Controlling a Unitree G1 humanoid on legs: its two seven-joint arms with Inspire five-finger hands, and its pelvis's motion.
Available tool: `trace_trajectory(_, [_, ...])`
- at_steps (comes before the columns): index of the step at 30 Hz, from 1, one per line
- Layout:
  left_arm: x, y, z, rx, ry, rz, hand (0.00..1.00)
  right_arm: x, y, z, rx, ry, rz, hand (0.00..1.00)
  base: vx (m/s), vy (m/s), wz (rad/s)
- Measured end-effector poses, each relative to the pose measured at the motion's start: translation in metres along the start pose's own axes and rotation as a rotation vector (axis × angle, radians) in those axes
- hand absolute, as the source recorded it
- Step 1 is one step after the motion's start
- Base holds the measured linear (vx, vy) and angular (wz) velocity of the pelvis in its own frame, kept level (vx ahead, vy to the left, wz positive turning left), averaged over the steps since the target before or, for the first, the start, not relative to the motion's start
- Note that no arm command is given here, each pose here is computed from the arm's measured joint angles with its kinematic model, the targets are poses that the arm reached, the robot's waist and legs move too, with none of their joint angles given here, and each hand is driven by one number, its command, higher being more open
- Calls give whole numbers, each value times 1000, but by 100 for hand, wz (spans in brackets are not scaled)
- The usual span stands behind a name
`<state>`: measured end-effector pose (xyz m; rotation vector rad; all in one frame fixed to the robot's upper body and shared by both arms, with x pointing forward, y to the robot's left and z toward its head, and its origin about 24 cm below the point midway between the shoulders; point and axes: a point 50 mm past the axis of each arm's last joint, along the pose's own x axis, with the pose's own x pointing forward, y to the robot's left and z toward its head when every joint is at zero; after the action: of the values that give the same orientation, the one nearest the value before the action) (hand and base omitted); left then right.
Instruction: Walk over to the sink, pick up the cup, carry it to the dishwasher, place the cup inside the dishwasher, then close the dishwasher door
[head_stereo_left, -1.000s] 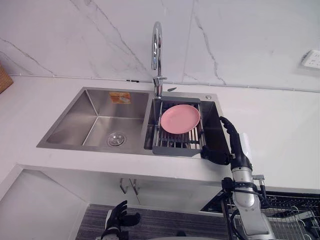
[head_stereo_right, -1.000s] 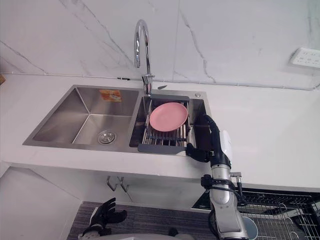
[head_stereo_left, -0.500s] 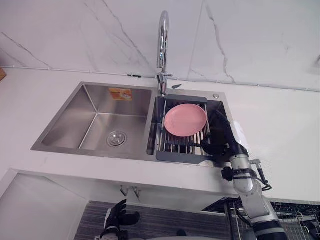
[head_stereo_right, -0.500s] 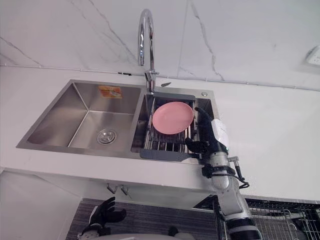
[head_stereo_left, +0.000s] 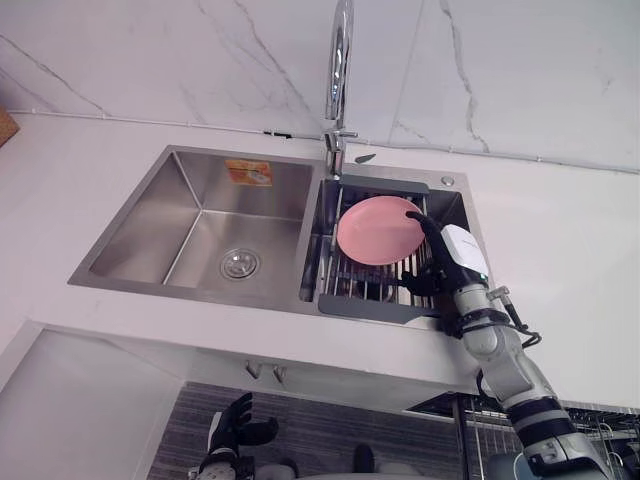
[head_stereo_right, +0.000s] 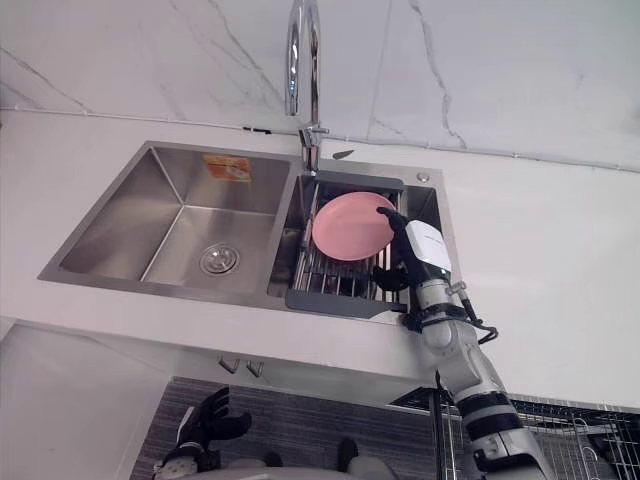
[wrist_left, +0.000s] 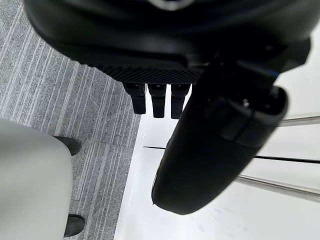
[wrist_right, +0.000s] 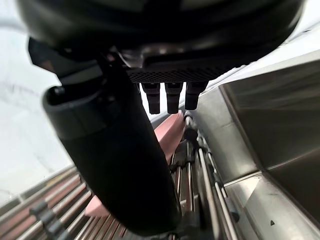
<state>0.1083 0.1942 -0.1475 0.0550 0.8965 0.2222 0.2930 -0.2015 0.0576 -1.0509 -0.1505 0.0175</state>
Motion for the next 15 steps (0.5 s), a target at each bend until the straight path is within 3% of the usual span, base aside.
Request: trace_trajectory(15, [3,-5,14,-24,-52,-15,90,41,-31,11,-186,-33,-78,90,-43,-9,6])
